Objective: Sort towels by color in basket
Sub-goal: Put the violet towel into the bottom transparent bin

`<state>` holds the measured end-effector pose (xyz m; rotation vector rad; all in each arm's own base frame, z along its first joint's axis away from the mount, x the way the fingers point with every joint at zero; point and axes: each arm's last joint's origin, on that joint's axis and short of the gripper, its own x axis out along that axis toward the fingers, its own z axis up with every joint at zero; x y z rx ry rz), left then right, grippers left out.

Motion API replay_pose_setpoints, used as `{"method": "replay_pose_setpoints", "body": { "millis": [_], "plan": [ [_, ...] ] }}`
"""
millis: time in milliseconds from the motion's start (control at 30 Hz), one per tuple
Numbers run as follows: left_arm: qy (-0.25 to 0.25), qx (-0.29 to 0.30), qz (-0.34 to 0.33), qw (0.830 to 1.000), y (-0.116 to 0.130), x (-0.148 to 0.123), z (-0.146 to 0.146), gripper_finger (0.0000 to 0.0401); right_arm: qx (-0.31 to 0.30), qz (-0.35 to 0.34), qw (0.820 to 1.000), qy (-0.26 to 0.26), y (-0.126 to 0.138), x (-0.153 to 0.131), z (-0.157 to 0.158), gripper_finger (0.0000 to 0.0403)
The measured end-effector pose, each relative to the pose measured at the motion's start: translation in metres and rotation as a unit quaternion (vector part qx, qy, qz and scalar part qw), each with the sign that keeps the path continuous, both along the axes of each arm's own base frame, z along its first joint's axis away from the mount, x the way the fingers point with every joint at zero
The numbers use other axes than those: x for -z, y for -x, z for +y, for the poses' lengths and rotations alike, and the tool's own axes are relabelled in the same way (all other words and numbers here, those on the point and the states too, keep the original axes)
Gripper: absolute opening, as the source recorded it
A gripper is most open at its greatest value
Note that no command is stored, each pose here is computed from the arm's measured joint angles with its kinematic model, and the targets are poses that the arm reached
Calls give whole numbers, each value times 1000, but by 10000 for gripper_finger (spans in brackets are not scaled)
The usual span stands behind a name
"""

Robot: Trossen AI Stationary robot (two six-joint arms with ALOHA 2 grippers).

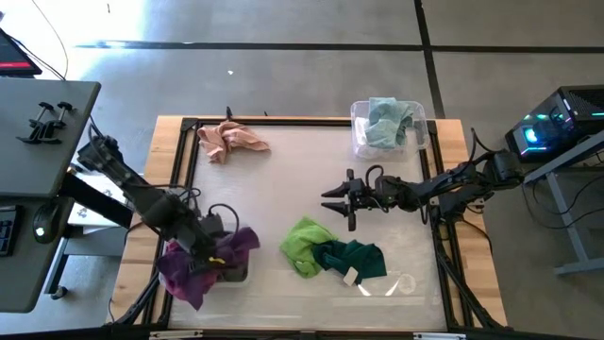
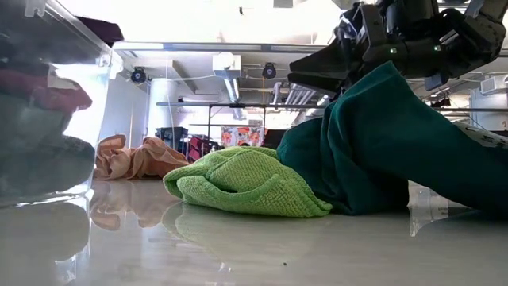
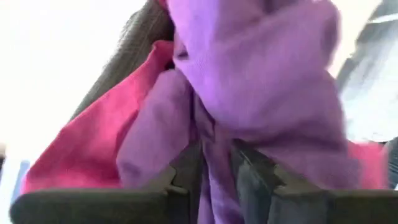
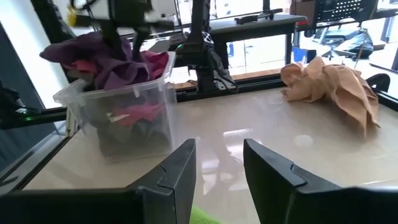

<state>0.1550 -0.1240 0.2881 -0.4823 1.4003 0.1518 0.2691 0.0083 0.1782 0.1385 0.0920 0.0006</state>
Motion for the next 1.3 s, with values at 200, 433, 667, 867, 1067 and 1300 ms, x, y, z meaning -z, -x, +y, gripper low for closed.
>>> {"method": "replay_pose_setpoints", "body": {
  "millis": [200,433,667,867,1067,1300],
  "plan": [
    [3,-7,-49,999,4,-55,3,51,1,0,1000,-8,0,0,0,129],
    [-69,82,-252,962,-12,-79,-13,35,1,1,1000,-9,0,0,0,129],
    [-113,106,-222,963,-29,-34,-35,15,2,11,1000,-18,0,2,0,129],
    [-68,3,-86,994,-22,23,-34,1,2,12,1000,-17,0,2,0,129],
    [-40,-23,-9,999,-12,39,-29,0,2,12,1000,-16,0,2,0,129],
    [0,-36,-33,999,-3,-2,-20,0,2,13,1000,-16,0,2,0,129]
  ]
}}
